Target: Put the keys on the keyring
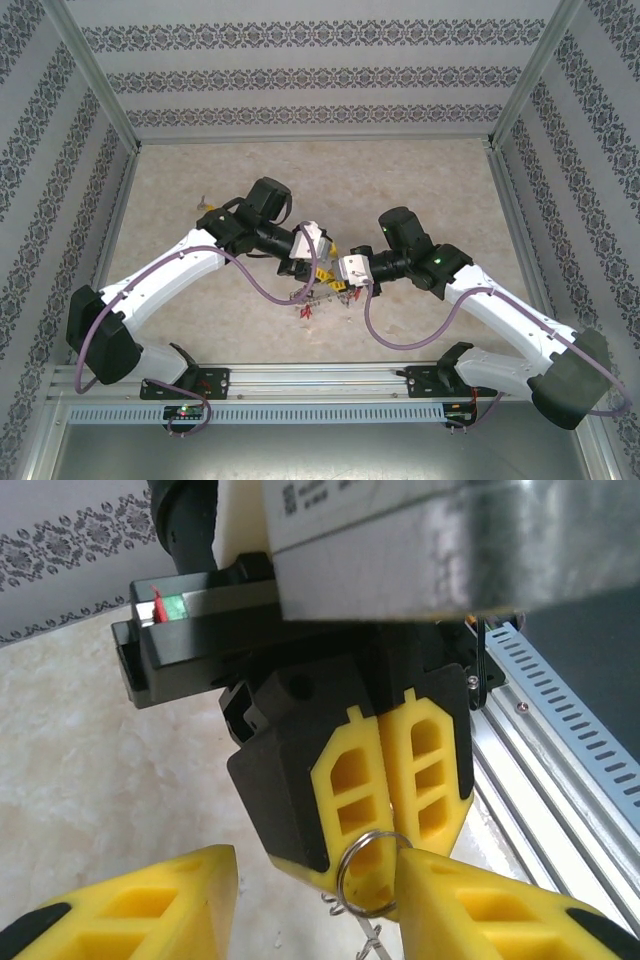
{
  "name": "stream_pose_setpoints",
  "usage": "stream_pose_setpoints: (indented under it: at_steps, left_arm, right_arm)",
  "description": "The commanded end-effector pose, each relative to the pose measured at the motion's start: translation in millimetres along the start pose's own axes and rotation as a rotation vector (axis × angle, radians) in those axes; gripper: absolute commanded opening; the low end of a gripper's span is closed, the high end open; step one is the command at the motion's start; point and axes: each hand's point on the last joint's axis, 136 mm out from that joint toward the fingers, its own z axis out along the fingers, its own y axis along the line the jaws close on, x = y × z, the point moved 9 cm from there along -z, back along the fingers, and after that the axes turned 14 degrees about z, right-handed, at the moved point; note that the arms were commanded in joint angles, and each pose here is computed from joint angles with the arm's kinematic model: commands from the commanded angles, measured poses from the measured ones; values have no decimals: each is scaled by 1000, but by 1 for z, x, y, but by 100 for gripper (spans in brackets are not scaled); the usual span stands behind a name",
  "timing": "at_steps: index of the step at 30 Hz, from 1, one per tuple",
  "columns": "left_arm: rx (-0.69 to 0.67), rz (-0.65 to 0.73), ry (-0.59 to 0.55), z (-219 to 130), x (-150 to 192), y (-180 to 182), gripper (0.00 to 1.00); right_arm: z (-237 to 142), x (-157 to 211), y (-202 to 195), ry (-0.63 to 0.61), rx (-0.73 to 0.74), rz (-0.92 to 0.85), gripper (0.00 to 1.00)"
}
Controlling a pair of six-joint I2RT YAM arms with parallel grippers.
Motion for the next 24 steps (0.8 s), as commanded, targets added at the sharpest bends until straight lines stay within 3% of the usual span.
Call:
stream_pose_setpoints:
  at_steps: [1, 7, 15, 24]
  left_arm:
    - [37, -51, 37, 13, 7, -2, 43]
    - [65, -67, 78, 15, 13, -8, 40]
    - [9, -70, 176, 13, 21, -5, 26]
    - [60, -109, 145, 17, 22, -11, 15]
  right_arm:
    - [-2, -13, 0, -48, -8, -61, 0]
    - [-3, -13, 1, -34, 12, -72, 0]
    - [-4, -14, 3, -40, 13, -74, 0]
    - [-2, -13, 2, -21, 32, -75, 0]
